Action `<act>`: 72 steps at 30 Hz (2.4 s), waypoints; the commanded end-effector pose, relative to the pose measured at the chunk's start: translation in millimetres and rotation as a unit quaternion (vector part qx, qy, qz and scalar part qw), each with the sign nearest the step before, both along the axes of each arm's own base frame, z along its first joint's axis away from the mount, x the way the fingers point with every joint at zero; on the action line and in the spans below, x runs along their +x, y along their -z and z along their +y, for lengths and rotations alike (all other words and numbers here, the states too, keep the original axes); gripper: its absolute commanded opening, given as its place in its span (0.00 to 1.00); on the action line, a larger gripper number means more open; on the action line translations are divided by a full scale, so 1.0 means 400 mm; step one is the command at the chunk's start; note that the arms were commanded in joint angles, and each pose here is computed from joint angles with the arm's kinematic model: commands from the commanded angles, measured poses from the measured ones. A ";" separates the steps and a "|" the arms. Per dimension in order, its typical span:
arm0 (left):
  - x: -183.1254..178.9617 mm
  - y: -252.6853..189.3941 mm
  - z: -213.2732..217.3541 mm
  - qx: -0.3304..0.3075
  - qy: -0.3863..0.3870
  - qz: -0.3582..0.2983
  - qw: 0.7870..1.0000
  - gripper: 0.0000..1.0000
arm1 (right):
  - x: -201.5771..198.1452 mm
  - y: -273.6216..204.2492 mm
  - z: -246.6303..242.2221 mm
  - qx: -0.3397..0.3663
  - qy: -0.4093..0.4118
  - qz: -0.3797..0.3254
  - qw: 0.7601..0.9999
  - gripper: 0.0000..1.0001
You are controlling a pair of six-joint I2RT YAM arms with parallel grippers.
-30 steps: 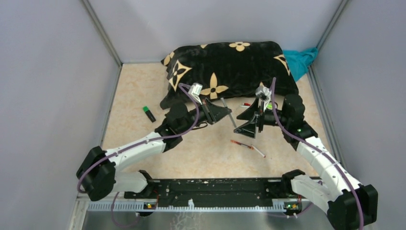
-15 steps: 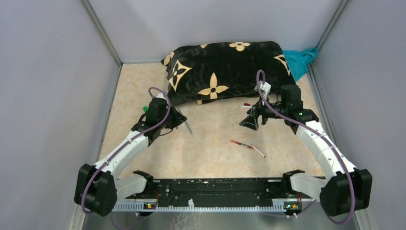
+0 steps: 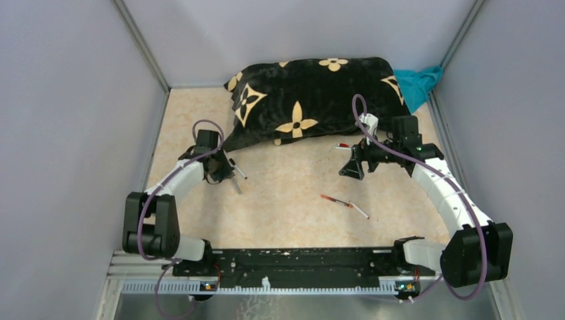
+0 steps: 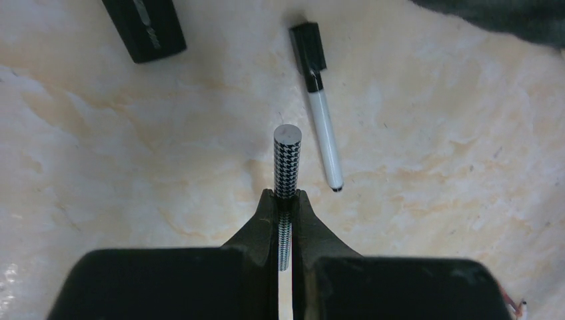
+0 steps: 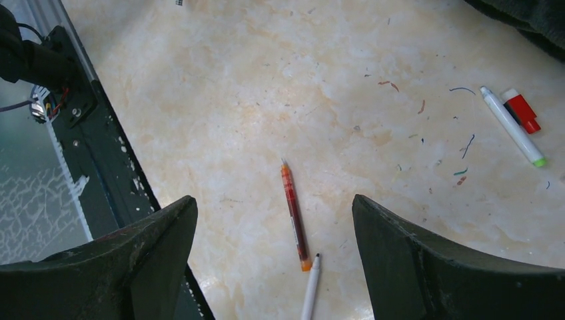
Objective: Insert the pens into the pen caps
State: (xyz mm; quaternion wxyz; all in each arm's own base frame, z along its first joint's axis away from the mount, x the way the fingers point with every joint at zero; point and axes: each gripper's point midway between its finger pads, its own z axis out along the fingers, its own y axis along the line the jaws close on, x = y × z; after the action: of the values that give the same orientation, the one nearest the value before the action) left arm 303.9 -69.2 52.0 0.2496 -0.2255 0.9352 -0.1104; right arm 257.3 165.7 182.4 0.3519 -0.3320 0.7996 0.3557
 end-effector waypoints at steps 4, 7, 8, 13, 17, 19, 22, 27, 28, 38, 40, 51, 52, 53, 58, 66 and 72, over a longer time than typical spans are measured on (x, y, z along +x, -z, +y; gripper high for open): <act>0.056 0.023 0.070 0.026 -0.012 0.025 0.999 0.00 | 0.011 -0.038 -0.009 0.007 0.003 -0.026 1.000 0.85; 0.065 0.042 0.084 0.022 -0.016 0.043 0.999 0.08 | 0.010 -0.039 -0.010 0.008 0.004 -0.026 1.000 0.85; 0.067 0.048 0.088 0.022 -0.017 0.049 0.998 0.12 | 0.009 -0.039 -0.011 0.008 0.004 -0.026 1.000 0.85; 0.081 0.056 0.098 0.019 -0.018 0.049 0.998 0.30 | 0.008 -0.035 -0.012 0.010 0.005 -0.023 1.000 0.85; 0.085 0.045 0.116 0.016 -0.028 0.046 0.998 0.40 | 0.008 -0.033 -0.014 0.010 0.006 -0.022 1.000 0.85; 0.083 0.033 0.118 0.013 -0.029 0.041 0.999 0.42 | 0.009 -0.033 -0.015 0.010 0.007 -0.022 1.000 0.85; 0.080 0.006 0.114 0.008 -0.028 0.031 0.999 0.46 | 0.012 -0.033 -0.018 0.008 0.007 -0.025 1.000 0.85; 0.071 -0.054 0.101 -0.006 -0.021 0.007 1.000 0.48 | 0.018 -0.030 -0.024 0.003 0.006 -0.030 1.000 0.85; 0.067 -0.066 0.097 -0.010 -0.018 0.002 1.000 0.49 | 0.019 -0.030 -0.024 0.002 0.005 -0.031 1.000 0.85; 0.032 -0.169 0.035 -0.064 0.035 -0.057 0.996 0.54 | 0.038 -0.022 -0.037 -0.019 0.003 -0.045 0.999 0.84; 0.028 -0.191 0.012 -0.084 0.054 -0.076 0.992 0.56 | 0.046 -0.018 -0.043 -0.029 0.003 -0.049 0.998 0.84; 0.023 -0.284 -0.084 -0.177 0.133 -0.162 0.962 0.60 | 0.166 0.052 -0.083 -0.127 -0.055 -0.103 0.985 0.69; 0.023 -0.283 -0.082 -0.175 0.133 -0.161 0.962 0.60 | 0.183 0.059 -0.085 -0.136 -0.066 -0.113 0.982 0.67; 0.022 -0.282 -0.080 -0.172 0.133 -0.160 0.963 0.60 | 0.201 0.063 -0.086 -0.145 -0.082 -0.127 0.978 0.64; 0.018 -0.296 -0.074 -0.164 0.128 -0.166 0.964 0.59 | 0.283 0.094 -0.087 -0.178 -0.153 -0.183 0.955 0.57; 0.005 -0.313 -0.068 -0.160 0.116 -0.178 0.964 0.58 | 0.406 0.161 -0.087 -0.209 -0.204 -0.203 0.934 0.37; -0.006 -0.313 -0.064 -0.160 0.107 -0.181 0.965 0.58 | 0.447 0.187 -0.071 -0.214 -0.223 -0.217 0.926 0.32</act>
State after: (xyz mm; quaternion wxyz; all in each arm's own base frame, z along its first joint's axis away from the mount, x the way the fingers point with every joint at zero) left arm 304.8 -98.3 180.0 0.3592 -0.1259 0.8647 -0.3277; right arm 423.1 133.1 96.3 0.3306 -0.6072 0.6999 0.1795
